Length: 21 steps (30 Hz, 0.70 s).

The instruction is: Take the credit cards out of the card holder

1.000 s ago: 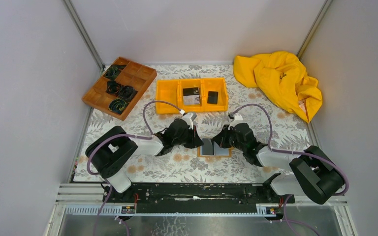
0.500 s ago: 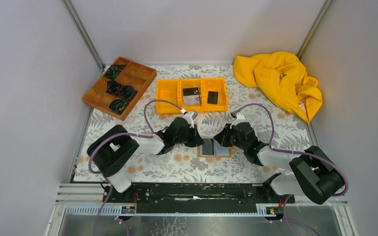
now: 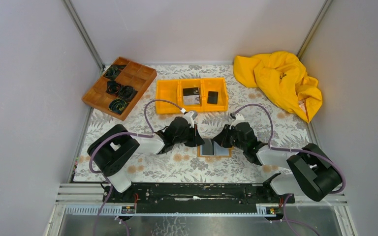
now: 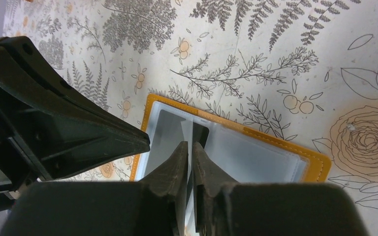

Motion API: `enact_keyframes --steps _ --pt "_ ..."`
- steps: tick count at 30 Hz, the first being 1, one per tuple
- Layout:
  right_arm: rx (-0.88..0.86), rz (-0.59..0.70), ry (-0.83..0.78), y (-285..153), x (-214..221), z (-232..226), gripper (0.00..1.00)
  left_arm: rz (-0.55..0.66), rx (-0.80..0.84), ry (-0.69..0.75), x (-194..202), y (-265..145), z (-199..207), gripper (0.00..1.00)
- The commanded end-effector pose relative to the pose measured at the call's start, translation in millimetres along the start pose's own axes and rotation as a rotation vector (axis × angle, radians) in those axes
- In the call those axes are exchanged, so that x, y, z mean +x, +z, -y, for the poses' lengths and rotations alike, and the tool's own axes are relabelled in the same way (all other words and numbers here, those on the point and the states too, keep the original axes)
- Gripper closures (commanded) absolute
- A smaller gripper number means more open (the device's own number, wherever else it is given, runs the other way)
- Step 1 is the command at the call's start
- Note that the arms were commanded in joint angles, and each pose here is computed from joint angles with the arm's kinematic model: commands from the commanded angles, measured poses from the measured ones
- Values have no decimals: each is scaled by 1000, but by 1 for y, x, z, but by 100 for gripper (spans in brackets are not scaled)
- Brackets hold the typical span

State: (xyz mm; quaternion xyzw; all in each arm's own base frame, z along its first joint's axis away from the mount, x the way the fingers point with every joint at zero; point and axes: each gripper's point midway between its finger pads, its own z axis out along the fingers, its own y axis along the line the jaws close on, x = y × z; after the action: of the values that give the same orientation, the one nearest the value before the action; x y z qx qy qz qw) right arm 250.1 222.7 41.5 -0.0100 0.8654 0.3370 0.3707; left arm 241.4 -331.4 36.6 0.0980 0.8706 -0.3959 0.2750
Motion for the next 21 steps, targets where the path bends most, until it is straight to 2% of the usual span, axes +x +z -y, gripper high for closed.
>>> enact_keyframes --steps 1,5,21 --pt "-45 19 8 4 -9 -10 83 12 23 -2 -9 5 4 100" --pt "-40 17 11 5 -8 -9 78 11 10 -8 -10 5 1 100" --pt "-44 24 8 4 -9 -9 76 44 11 9 -16 -3 3 100"
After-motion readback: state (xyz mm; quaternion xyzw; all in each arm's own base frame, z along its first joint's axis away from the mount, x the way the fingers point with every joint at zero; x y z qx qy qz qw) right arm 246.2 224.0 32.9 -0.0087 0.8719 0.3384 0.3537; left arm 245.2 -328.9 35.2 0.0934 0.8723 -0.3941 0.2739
